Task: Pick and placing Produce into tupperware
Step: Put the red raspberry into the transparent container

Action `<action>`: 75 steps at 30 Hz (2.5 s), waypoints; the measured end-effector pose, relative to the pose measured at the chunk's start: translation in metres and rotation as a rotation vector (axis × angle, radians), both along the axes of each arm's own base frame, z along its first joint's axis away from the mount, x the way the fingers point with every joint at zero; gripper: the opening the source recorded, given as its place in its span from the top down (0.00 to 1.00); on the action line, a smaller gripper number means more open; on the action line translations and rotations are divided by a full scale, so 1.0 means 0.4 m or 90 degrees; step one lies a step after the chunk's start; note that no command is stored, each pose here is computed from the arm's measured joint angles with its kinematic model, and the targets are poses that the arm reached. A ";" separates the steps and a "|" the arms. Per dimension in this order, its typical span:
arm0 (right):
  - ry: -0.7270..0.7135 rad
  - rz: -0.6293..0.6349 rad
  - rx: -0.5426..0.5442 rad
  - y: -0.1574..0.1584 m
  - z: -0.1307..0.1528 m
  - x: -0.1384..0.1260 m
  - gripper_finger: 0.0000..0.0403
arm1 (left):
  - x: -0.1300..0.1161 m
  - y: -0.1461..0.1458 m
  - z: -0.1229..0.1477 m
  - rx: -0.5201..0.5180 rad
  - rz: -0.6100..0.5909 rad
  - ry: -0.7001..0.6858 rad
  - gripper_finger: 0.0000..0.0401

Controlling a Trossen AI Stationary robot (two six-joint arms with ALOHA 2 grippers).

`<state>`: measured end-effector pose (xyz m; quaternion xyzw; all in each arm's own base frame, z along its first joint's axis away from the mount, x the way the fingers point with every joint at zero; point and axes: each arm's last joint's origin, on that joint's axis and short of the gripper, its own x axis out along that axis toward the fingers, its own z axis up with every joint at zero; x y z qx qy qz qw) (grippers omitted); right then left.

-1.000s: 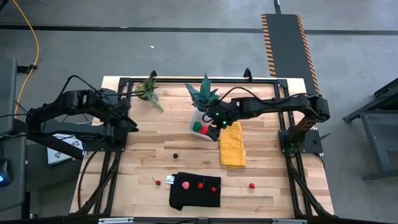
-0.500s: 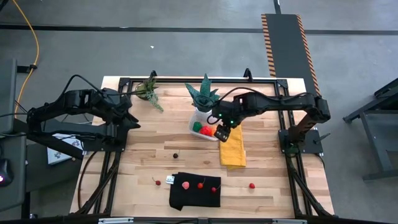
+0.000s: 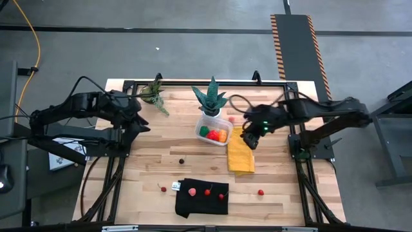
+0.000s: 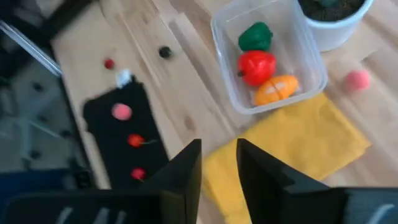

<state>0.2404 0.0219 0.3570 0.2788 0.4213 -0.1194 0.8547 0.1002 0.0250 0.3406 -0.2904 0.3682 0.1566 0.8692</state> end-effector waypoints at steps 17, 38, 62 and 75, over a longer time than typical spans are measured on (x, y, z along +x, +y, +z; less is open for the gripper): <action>0.007 -0.106 0.116 0.076 -0.122 -0.130 0.83 | 0.026 0.007 0.014 0.012 0.000 -0.054 0.58; 0.082 -0.014 0.023 0.157 -0.174 -0.192 0.83 | 0.074 0.024 0.011 0.018 0.036 -0.060 0.58; -0.212 -0.042 0.023 0.256 -0.192 -0.169 0.83 | 0.106 0.019 0.015 -0.054 -0.054 -0.101 0.58; -0.253 -0.034 0.077 0.266 -0.174 -0.157 0.83 | 0.140 0.016 0.076 -0.081 -0.153 -0.291 0.58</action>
